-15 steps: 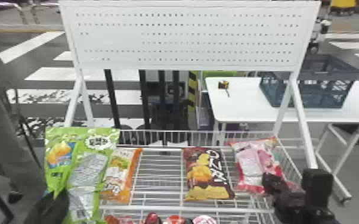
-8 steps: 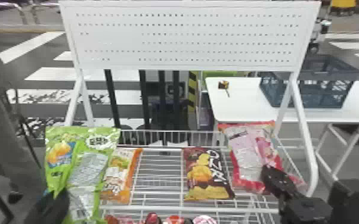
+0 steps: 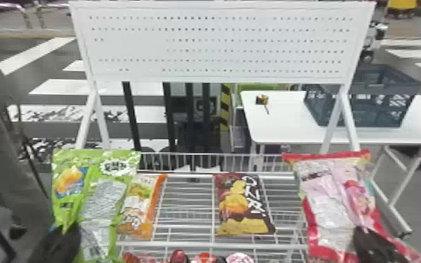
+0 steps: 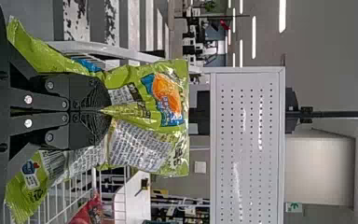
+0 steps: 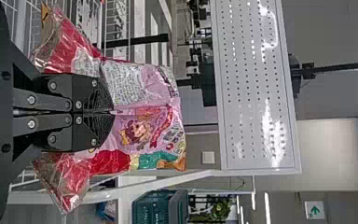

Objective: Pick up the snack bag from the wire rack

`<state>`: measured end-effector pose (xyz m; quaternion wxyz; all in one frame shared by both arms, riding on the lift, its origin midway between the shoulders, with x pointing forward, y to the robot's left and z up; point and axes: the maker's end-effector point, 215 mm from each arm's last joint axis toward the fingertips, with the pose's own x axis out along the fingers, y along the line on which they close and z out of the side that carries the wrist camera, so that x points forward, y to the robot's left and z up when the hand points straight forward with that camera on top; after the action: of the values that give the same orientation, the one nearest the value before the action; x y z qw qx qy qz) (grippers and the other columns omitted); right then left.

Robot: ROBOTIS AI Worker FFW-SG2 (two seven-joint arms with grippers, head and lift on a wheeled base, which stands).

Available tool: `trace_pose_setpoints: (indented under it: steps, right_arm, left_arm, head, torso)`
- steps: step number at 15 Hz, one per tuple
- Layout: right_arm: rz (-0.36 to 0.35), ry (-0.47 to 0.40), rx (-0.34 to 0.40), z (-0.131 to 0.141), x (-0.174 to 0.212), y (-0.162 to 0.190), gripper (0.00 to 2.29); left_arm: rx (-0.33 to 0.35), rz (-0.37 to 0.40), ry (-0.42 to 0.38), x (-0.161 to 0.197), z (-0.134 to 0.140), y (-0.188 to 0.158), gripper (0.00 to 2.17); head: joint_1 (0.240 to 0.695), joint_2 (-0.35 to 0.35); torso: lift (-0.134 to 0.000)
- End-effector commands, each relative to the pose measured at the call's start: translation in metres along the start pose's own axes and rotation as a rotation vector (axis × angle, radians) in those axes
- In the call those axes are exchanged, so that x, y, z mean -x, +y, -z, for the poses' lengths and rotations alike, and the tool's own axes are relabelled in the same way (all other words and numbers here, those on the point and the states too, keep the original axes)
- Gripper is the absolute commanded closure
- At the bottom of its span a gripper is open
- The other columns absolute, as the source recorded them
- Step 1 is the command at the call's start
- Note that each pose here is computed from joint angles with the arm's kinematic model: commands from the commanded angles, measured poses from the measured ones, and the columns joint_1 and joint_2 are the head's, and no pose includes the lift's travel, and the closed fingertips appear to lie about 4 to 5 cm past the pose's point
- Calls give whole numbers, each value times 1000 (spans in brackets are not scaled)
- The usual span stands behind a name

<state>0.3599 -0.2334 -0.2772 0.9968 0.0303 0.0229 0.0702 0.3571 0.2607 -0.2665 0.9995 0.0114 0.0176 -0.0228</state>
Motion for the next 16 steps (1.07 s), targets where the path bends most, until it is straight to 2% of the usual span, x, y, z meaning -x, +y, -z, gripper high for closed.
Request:
trace_pose_setpoints:
  steps: [1,4,16]
  right_arm:
    - [24,19,0,5,14,-15,2253]
    - [5,28,-2,11,21,-9,2253]
    - [-3,15,-7,1,27,-6,2253]
  left_arm:
    - [0,1,-5,0,-2,0,1878]
    - [0,-2,-2,1,-2,0,1878]
    - [3,-4,-5,4,-4,0,1878]
  head:
    - [499,0]
    - [499,0]
    - [499,0]
  torso:
    - [0]
    - [0]
    - [0]
